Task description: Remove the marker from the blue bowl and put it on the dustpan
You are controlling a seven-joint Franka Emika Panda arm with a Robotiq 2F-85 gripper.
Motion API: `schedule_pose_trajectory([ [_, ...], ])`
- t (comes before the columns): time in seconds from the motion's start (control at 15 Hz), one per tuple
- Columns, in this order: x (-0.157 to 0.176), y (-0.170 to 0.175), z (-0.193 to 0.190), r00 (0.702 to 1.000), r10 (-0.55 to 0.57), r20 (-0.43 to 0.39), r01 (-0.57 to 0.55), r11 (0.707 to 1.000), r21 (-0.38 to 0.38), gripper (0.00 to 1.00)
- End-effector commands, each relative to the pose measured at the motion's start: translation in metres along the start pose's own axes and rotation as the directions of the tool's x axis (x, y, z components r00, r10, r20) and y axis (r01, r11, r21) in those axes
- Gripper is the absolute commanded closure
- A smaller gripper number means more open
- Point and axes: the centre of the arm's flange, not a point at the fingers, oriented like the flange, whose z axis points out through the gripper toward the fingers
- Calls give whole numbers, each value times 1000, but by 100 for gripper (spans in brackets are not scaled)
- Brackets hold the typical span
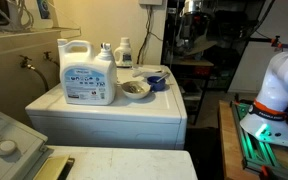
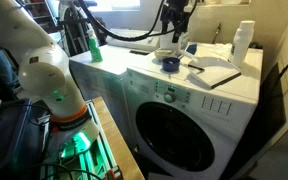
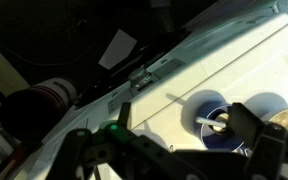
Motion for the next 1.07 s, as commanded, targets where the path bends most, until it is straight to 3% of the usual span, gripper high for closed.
schedule_pose_trajectory([
  [0.0,0,1,0,1000,1,0,-1,1000,0,0],
  [0.87,0,2,0,1000,4,-1,-4,1000,1,0],
  [1.0,12,-17,9,999,-38,16,37,998,42,0],
])
